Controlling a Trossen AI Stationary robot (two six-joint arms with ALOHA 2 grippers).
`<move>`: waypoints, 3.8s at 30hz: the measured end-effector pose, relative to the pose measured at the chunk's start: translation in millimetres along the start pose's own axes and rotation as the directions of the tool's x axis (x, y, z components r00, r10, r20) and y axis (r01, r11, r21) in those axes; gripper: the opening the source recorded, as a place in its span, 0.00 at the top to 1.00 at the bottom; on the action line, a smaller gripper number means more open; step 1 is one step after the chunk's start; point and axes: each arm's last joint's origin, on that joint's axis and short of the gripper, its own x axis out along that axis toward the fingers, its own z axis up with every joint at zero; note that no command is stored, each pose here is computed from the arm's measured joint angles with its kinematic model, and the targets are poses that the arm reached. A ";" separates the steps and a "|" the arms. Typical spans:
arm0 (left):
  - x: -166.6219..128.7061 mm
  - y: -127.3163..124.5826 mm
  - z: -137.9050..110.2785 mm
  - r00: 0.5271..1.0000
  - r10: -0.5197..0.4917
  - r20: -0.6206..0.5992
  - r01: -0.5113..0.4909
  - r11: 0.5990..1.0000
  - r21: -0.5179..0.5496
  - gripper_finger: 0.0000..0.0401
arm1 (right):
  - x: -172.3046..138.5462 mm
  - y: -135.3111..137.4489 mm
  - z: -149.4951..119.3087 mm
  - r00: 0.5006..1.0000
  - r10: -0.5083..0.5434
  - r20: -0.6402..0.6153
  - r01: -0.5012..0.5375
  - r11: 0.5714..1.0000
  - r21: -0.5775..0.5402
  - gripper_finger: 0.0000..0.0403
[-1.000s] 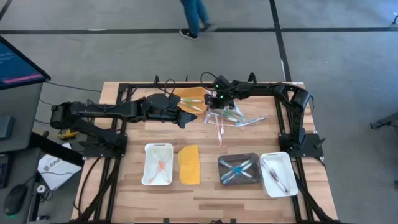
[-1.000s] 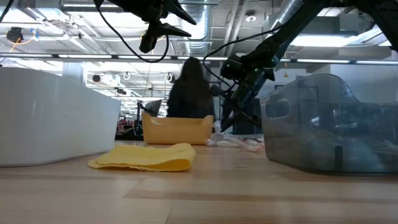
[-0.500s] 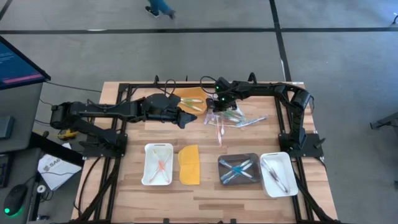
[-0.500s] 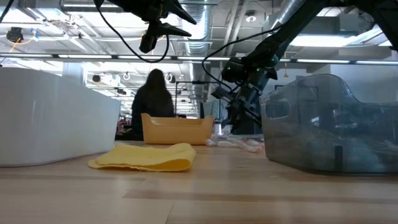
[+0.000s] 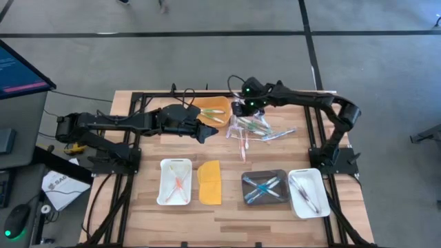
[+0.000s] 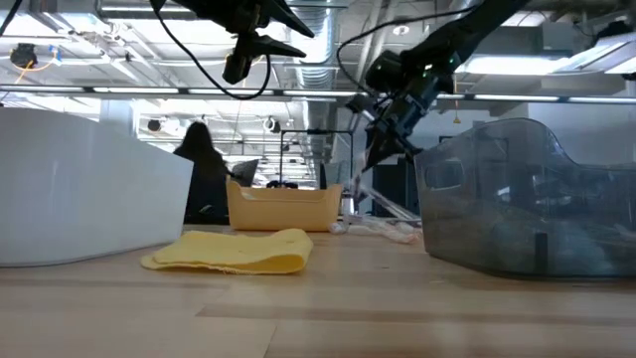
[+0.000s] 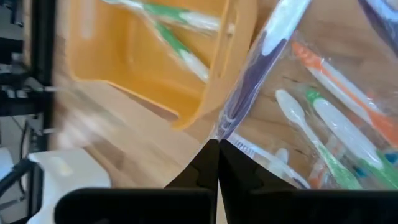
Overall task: Pick & Place Toothbrushes
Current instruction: Put the purple toothbrush into the right white bin
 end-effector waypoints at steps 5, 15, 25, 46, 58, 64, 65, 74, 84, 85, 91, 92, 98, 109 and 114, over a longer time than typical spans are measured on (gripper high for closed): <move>0.0 0.0 0.0 1.000 0.000 0.000 0.000 1.000 0.003 0.71 | -23.7 6.3 -0.9 0.999 0.030 0.034 -0.030 0.999 -0.017 1.00; 0.0 -0.3 0.3 1.000 -0.003 0.002 0.003 1.000 0.012 0.71 | -64.6 24.5 -18.2 0.993 0.107 0.043 -0.104 0.992 -0.070 1.00; 0.0 -0.3 0.4 1.000 -0.004 0.004 0.003 1.000 0.020 0.71 | -112.4 48.9 -46.5 0.964 0.260 0.047 -0.252 0.958 -0.133 1.00; -49.0 -44.3 79.8 0.508 -0.529 0.680 0.432 0.839 0.330 0.71 | -194.5 83.8 -79.5 0.752 0.650 0.112 -0.634 0.759 -0.145 1.00; -78.1 -58.0 134.2 0.199 -0.188 0.962 0.523 0.850 0.058 0.71 | -198.3 89.8 -91.8 0.736 0.674 0.073 -0.656 0.735 -0.169 1.00; -100.1 -103.7 181.6 0.128 -0.628 0.768 0.476 0.718 0.508 0.71 | -198.4 91.7 -93.1 0.728 0.682 0.067 -0.665 0.727 -0.170 1.00; -100.9 -112.0 186.6 0.163 -0.683 0.712 0.434 0.698 0.570 0.71 | -198.5 91.7 -93.1 0.728 0.683 0.068 -0.666 0.726 -0.170 1.00; -107.1 -142.0 195.0 0.663 -0.604 0.441 -0.121 0.495 0.860 0.71 | -206.7 90.5 -97.8 0.710 0.703 0.037 -0.695 0.708 -0.124 1.00; -68.7 -146.3 150.9 0.888 -0.309 0.340 -0.346 0.038 0.937 0.67 | -222.5 88.0 -103.1 0.677 0.735 0.043 -0.730 0.678 -0.080 1.00; -60.3 -146.5 144.3 0.906 -0.255 0.339 -0.359 -0.035 0.933 0.66 | -223.5 88.0 -103.3 0.674 0.738 0.044 -0.734 0.675 -0.076 1.00; -20.4 -152.4 116.2 0.914 -0.044 0.404 -0.372 -0.492 0.787 0.59 | -228.9 87.2 -104.7 0.661 0.749 0.049 -0.747 0.663 -0.054 1.00; -12.8 -151.6 113.0 0.914 -0.020 0.406 -0.355 -0.528 0.772 0.58 | -229.5 87.5 -104.7 0.657 0.752 0.050 -0.750 0.659 -0.049 1.00; 17.7 -150.2 94.9 0.911 0.069 0.408 -0.316 -0.518 0.795 0.52 | -233.7 90.4 -103.6 0.621 0.782 0.064 -0.779 0.624 -0.064 1.00; 23.8 -156.9 84.6 0.938 0.009 0.348 -0.306 -0.453 0.837 0.45 | -234.3 90.8 -103.3 0.615 0.785 0.069 -0.782 0.619 -0.067 1.00; 34.0 -151.6 85.7 0.942 0.013 0.337 -0.294 -0.455 0.841 0.46 | -234.3 91.0 -103.2 0.614 0.786 0.071 -0.783 0.618 -0.069 1.00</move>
